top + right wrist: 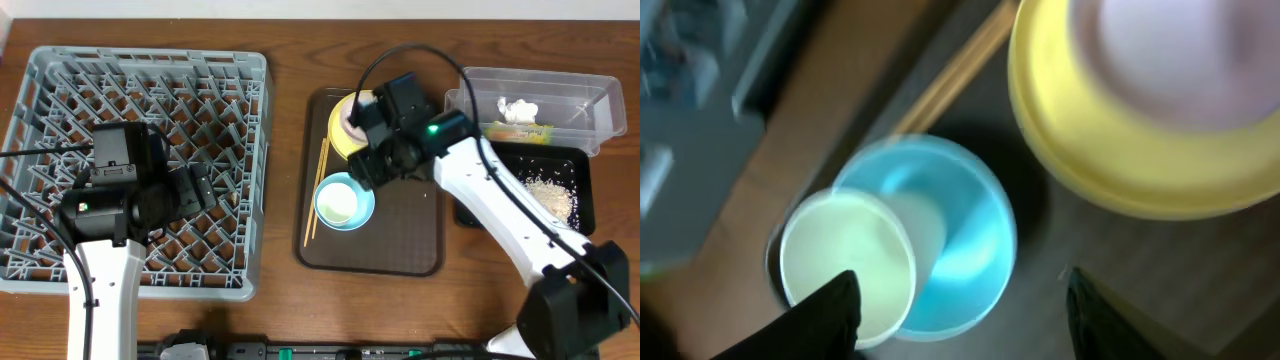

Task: Sort waste into correct bins and load items into the dishwasher

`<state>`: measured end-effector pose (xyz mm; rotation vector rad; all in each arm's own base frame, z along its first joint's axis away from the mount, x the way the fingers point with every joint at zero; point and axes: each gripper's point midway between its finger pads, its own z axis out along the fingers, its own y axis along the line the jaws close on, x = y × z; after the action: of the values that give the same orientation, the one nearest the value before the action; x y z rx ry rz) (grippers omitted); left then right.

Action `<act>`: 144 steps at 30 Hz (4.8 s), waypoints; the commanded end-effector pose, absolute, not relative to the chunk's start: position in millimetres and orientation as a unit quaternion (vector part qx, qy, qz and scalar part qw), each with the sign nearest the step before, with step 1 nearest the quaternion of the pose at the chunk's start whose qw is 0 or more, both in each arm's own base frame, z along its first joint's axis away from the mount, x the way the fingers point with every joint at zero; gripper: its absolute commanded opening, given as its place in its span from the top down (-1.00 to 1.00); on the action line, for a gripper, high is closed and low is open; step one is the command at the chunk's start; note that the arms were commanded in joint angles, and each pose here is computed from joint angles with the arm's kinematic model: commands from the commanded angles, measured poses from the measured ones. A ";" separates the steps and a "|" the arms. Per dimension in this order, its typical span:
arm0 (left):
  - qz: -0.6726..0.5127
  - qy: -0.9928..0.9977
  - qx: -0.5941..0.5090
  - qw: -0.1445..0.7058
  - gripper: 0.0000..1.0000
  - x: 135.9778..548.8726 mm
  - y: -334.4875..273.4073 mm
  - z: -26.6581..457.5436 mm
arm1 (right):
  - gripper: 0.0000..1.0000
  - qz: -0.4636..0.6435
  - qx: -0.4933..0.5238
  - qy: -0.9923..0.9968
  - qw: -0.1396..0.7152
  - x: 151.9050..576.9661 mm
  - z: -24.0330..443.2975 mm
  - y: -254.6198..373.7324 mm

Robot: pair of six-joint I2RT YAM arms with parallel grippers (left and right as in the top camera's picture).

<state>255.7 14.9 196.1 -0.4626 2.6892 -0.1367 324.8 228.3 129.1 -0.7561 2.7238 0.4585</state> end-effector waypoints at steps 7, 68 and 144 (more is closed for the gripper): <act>-0.047 0.961 -0.171 0.211 -0.87 258.4 17.2 202.4 | 0.03 0.155 -0.271 0.948 0.062 299.7 88.3 247.4; -0.665 0.726 0.125 0.121 -0.86 309.1 -191.4 283.0 | 0.98 0.618 -0.285 0.713 0.167 335.3 276.7 271.1; -0.608 0.762 0.114 0.192 0.35 344.7 -204.6 279.2 | 0.56 0.603 -0.253 0.735 0.179 352.2 272.7 258.5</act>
<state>325.8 -220.9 279.5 0.3882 2.1447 -1.8019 355.2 263.3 261.1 -0.6916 2.1273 1.6619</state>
